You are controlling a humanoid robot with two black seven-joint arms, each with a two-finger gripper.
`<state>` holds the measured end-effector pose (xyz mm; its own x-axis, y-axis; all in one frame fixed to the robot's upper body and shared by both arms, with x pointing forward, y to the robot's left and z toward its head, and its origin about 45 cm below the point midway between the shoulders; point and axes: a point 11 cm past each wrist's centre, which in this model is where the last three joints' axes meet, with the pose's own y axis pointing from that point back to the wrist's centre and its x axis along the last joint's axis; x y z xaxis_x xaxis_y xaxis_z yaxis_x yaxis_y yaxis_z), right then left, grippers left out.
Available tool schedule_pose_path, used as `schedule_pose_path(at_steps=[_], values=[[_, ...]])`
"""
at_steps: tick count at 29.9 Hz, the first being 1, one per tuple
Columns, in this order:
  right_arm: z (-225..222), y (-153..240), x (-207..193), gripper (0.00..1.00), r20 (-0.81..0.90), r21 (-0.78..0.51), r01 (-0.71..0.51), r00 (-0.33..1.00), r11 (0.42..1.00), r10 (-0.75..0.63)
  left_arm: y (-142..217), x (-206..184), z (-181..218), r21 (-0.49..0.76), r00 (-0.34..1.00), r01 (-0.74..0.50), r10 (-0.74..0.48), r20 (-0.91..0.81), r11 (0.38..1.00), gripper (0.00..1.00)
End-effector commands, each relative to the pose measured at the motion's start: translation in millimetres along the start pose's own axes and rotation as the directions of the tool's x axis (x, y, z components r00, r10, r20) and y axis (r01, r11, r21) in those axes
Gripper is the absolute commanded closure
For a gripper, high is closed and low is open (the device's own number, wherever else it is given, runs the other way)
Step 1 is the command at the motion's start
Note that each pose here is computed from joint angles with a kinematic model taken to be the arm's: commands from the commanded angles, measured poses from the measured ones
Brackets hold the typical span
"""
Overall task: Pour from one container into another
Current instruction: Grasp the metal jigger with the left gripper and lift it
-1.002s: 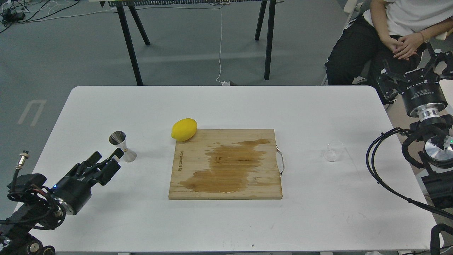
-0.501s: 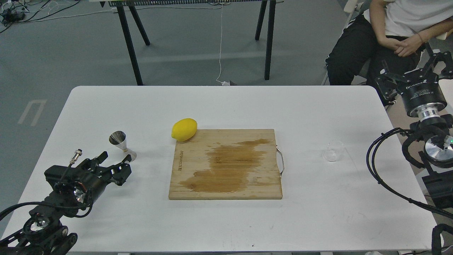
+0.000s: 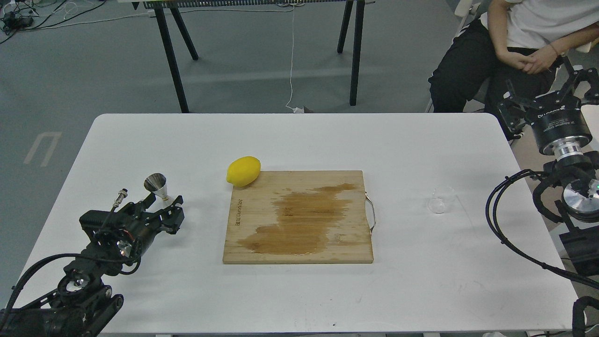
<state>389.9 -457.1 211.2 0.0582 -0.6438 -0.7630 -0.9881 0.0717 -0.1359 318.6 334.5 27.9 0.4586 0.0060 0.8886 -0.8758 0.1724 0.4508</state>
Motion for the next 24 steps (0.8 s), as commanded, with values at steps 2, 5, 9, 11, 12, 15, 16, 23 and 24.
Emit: schedule_pose_path(at_steps=[2, 5, 9, 11, 12, 15, 16, 23, 24], values=[[1.4, 1.2, 1.3, 0.00, -0.001, -0.005, -0.003, 1.000, 1.000, 0.003, -1.6, 1.7, -0.9, 0.007, 1.000, -0.017, 0.017, 0.002, 1.000, 0.77], [1.3, 2.2, 2.4, 0.00, -0.001, -0.005, -0.006, 1.000, 1.000, 0.006, -3.7, 8.0, -1.8, 0.012, 0.999, -0.040, 0.040, 0.005, 0.999, 0.81], [0.8, 2.7, 3.0, 0.00, -0.003, -0.005, -0.008, 1.000, 1.000, 0.008, -6.7, 14.8, -1.8, 0.012, 0.998, -0.054, 0.054, 0.007, 0.998, 0.89], [0.4, 2.7, 3.0, 0.00, -0.003, -0.003, -0.008, 1.000, 1.000, 0.008, -8.5, 18.6, -1.2, 0.009, 0.998, -0.062, 0.061, 0.009, 0.998, 0.93], [0.2, 2.7, 3.1, 0.00, -0.004, -0.004, -0.008, 1.000, 1.000, 0.008, -10.6, 21.7, 1.8, 0.003, 0.998, -0.070, 0.070, 0.008, 0.998, 0.93], [-1.7, 2.7, 3.2, 0.00, -0.007, -0.002, -0.008, 1.000, 1.000, 0.008, -17.1, 35.6, 11.9, -0.019, 0.993, -0.117, 0.117, 0.004, 0.993, 0.93], [-3.0, 2.7, 3.4, 0.00, -0.010, -0.001, -0.008, 1.000, 1.000, 0.008, -18.6, 41.7, 13.5, -0.026, 0.991, -0.136, 0.136, 0.007, 0.990, 0.93], [-3.6, 4.2, 5.1, 0.00, -0.011, -0.001, -0.012, 1.000, 1.000, 0.012, -33.5, 101.6, 52.0, -0.152, 0.976, -0.214, 0.218, 0.008, 0.965, 0.93], [-3.6, 5.2, 6.2, 0.00, -0.011, -0.001, -0.015, 1.000, 1.000, 0.015, -35.0, 114.6, 65.3, -0.189, 0.969, -0.240, 0.245, 0.003, 0.952, 0.93]])
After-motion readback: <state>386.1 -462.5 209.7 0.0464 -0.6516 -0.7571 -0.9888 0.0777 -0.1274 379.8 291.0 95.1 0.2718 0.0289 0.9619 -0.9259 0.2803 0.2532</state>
